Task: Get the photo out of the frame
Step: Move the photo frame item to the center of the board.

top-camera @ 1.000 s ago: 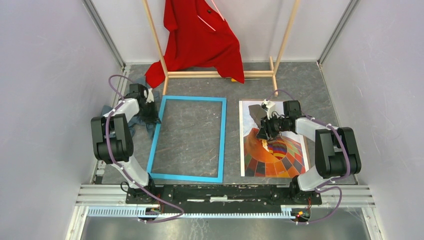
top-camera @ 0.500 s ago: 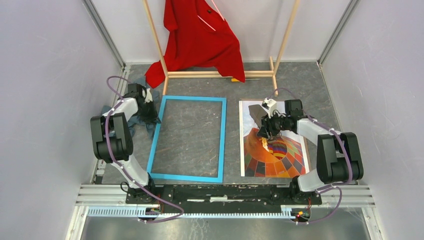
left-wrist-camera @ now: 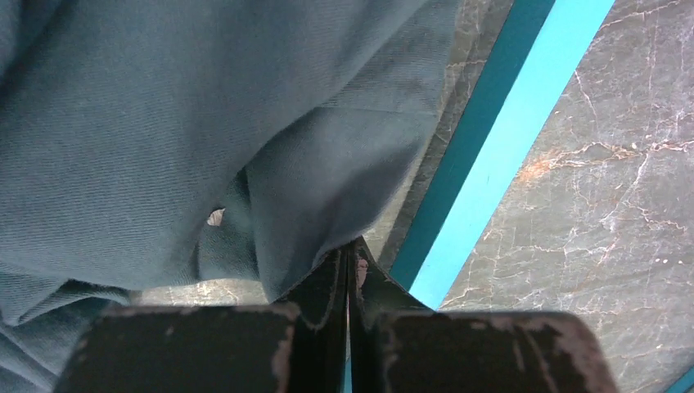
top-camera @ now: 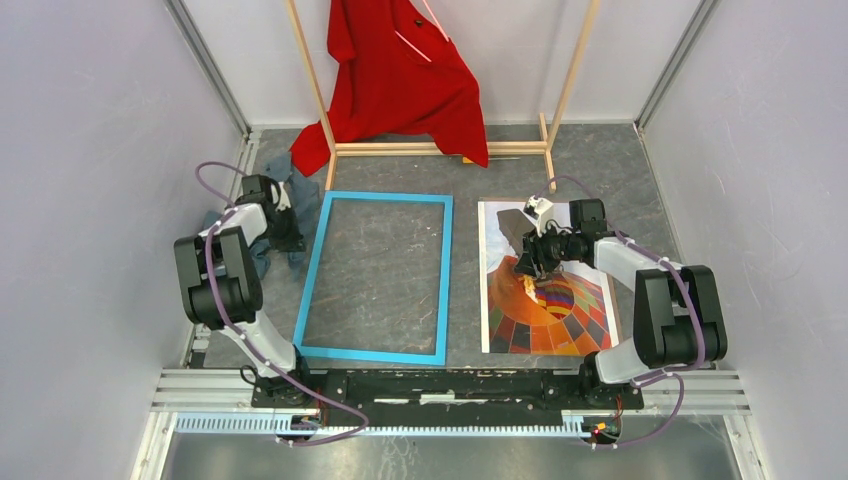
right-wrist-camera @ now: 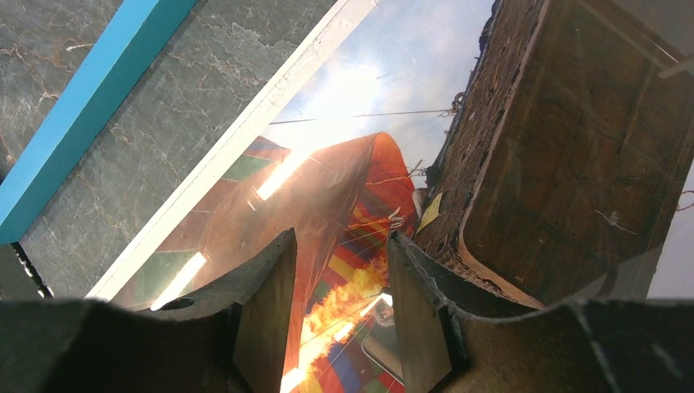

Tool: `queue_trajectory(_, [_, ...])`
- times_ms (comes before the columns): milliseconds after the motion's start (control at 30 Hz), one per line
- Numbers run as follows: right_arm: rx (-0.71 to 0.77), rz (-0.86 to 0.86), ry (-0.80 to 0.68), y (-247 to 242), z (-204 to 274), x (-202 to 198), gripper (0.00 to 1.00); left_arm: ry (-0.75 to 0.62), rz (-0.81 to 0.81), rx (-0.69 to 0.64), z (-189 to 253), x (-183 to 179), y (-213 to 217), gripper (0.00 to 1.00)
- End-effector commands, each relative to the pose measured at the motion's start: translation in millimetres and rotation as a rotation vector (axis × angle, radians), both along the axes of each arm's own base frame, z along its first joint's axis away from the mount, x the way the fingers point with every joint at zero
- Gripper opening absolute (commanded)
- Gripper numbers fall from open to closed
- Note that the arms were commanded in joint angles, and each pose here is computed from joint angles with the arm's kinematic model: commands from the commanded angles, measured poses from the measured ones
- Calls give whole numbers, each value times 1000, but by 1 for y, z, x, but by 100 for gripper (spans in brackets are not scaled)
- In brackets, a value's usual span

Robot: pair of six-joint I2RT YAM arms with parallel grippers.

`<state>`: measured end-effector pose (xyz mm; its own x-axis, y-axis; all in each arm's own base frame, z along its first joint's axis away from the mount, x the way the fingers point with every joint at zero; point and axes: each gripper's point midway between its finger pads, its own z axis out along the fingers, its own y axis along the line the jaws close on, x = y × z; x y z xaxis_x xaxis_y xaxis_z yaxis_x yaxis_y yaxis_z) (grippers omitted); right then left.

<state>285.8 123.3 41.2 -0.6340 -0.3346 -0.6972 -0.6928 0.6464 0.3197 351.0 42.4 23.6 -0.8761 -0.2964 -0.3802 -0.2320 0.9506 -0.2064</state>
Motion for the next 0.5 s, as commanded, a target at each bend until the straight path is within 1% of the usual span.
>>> queue_trajectory(0, [4, 11, -53, 0, 8, 5, 51, -64, -16, -2, 12, 4, 1, 2])
queue_trajectory(67, [2, 11, -55, 0, 9, 6, 51, -116, -47, -29, 25, 10, -8, 3])
queue_trajectory(100, [2, 11, -57, 0, 9, 6, 51, -147, -63, -37, 34, 13, -12, 7])
queue_trajectory(233, [-1, 14, -76, -1, 13, 7, 51, -237, -122, -34, 64, 24, -27, 29])
queue_trajectory(267, [-1, 16, -82, 0, 15, 7, 52, -259, -138, -26, 73, 26, -32, 32])
queue_trajectory(467, [-9, 9, -136, -6, 29, 12, 54, -381, -274, 46, 117, 37, -76, 41])
